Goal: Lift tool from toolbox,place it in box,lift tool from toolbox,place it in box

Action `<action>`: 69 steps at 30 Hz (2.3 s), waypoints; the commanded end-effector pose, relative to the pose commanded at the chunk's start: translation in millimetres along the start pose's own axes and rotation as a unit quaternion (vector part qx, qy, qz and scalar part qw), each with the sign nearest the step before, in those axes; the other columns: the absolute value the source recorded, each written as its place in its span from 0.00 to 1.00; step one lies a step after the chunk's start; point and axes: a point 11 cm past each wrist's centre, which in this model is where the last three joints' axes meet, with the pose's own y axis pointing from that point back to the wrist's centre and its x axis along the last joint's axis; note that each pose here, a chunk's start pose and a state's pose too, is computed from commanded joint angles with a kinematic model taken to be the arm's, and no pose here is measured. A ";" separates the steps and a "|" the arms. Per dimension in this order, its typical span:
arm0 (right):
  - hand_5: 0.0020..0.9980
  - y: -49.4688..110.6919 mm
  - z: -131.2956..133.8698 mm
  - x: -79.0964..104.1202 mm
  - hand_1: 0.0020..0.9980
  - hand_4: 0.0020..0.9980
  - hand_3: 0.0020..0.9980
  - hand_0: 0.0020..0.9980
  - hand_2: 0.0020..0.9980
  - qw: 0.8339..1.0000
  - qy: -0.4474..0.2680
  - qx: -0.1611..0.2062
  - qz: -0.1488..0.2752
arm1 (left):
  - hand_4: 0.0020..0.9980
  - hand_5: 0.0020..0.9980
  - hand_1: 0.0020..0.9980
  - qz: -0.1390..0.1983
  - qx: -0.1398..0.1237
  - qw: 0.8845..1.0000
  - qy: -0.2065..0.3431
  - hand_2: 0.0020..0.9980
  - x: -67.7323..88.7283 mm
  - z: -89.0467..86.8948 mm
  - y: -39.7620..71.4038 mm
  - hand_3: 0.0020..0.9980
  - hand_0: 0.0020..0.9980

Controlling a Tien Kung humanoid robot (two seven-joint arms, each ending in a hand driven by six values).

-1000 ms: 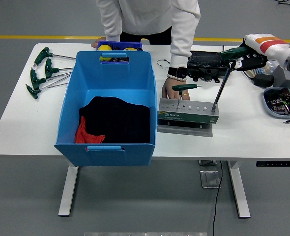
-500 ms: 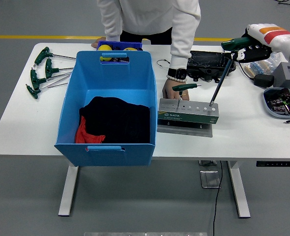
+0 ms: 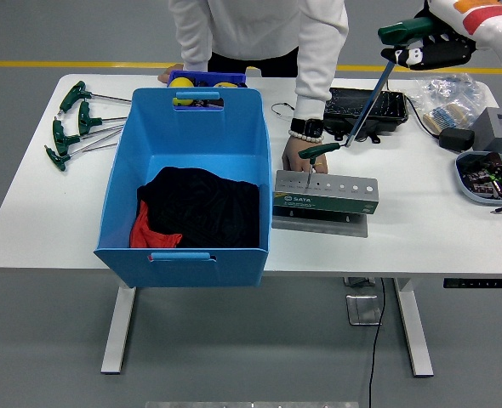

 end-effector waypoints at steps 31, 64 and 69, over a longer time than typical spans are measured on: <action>0.54 -29.7 -204.6 -69.1 0.04 0.77 0.11 0.06 0.11 0.963 0.093 0.244 -0.064 | 0.72 0.68 0.50 0.001 -0.008 1.000 0.000 0.52 2.2 6.5 -0.4 0.69 0.51; 0.58 -32.9 -224.1 -96.5 0.54 0.85 0.54 0.42 0.59 0.954 0.113 0.263 -0.093 | 0.72 0.67 0.49 0.007 -0.010 1.000 0.001 0.50 5.4 9.9 -0.8 0.69 0.49; 0.59 -32.9 -219.1 -92.4 0.54 0.87 0.54 0.43 0.61 0.957 0.105 0.257 -0.090 | 0.72 0.67 0.49 0.007 -0.009 1.000 0.000 0.50 5.0 9.8 -0.7 0.69 0.49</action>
